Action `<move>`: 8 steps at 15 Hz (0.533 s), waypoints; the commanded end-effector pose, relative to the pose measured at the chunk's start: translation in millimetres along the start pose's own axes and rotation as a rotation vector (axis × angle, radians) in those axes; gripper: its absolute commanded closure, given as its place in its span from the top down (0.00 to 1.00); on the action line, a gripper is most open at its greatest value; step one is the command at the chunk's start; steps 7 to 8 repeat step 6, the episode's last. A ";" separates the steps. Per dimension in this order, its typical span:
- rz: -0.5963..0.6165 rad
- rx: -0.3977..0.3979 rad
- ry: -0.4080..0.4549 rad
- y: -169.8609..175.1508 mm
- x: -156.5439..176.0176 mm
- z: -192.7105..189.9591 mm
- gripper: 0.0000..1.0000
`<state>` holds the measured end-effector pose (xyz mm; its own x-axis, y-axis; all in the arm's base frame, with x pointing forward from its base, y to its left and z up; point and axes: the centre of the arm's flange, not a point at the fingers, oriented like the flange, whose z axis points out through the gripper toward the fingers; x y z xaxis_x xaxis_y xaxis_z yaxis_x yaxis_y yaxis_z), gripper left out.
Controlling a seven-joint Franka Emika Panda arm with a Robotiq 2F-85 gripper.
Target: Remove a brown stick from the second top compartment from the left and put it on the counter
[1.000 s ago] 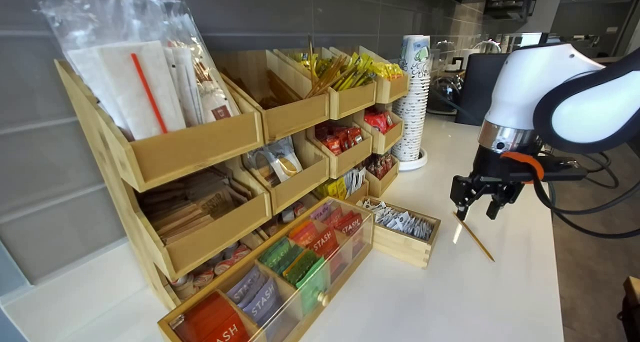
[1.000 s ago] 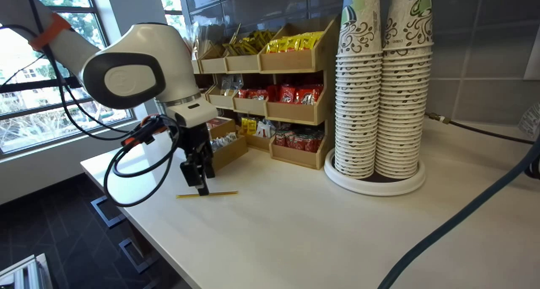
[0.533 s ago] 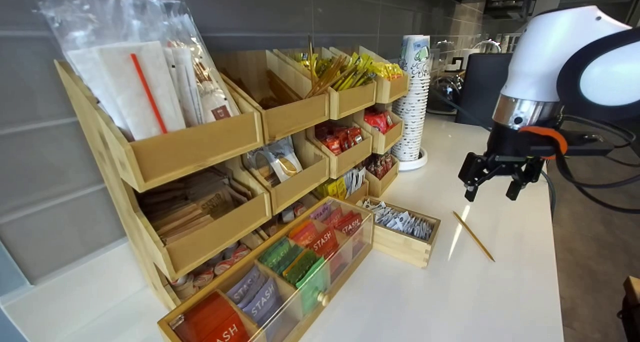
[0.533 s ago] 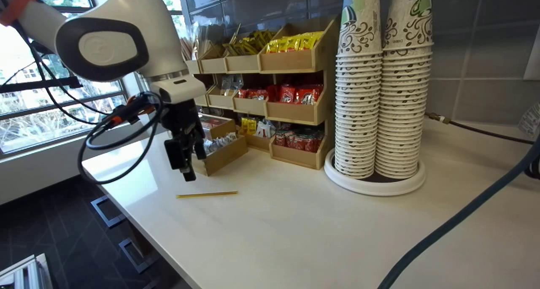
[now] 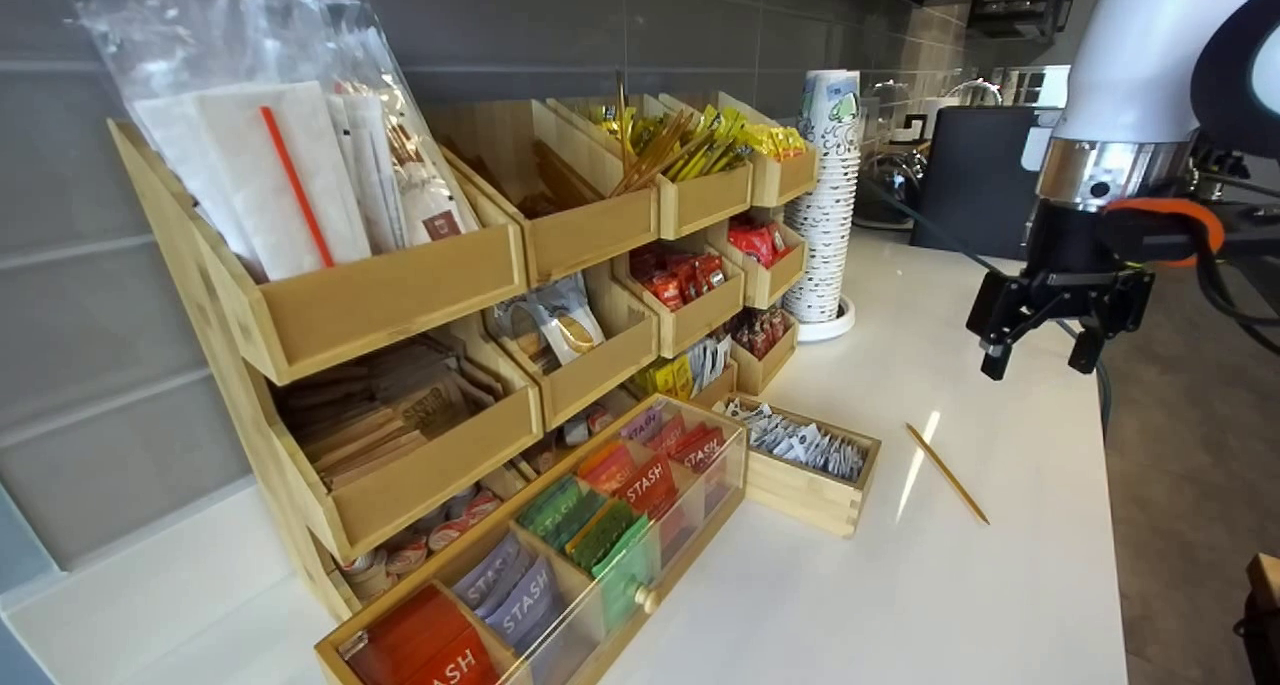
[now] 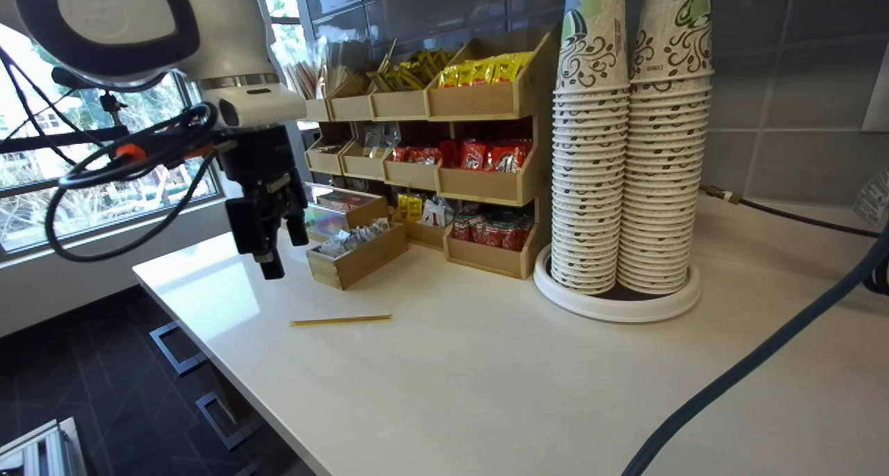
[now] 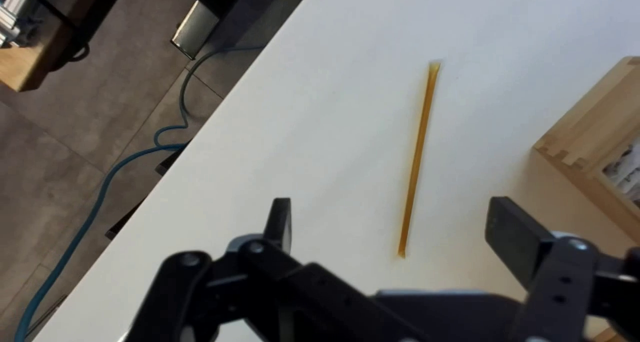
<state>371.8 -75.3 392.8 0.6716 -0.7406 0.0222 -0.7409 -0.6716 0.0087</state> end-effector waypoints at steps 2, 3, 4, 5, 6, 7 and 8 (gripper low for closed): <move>-0.001 0.002 0.003 0.5 -1.3 -3.1 1.00; -0.002 0.000 0.002 0.2 -1.5 -2.1 1.00; -0.003 -0.002 -0.001 0.0 -1.5 -0.8 1.00; -0.003 -0.003 -0.002 -0.1 -1.5 -0.2 1.00; -0.003 -0.003 -0.002 -0.1 -1.5 -0.1 1.00; -0.003 -0.003 -0.002 -0.1 -1.5 -0.1 1.00; -0.003 -0.003 -0.002 -0.1 -1.5 -0.1 1.00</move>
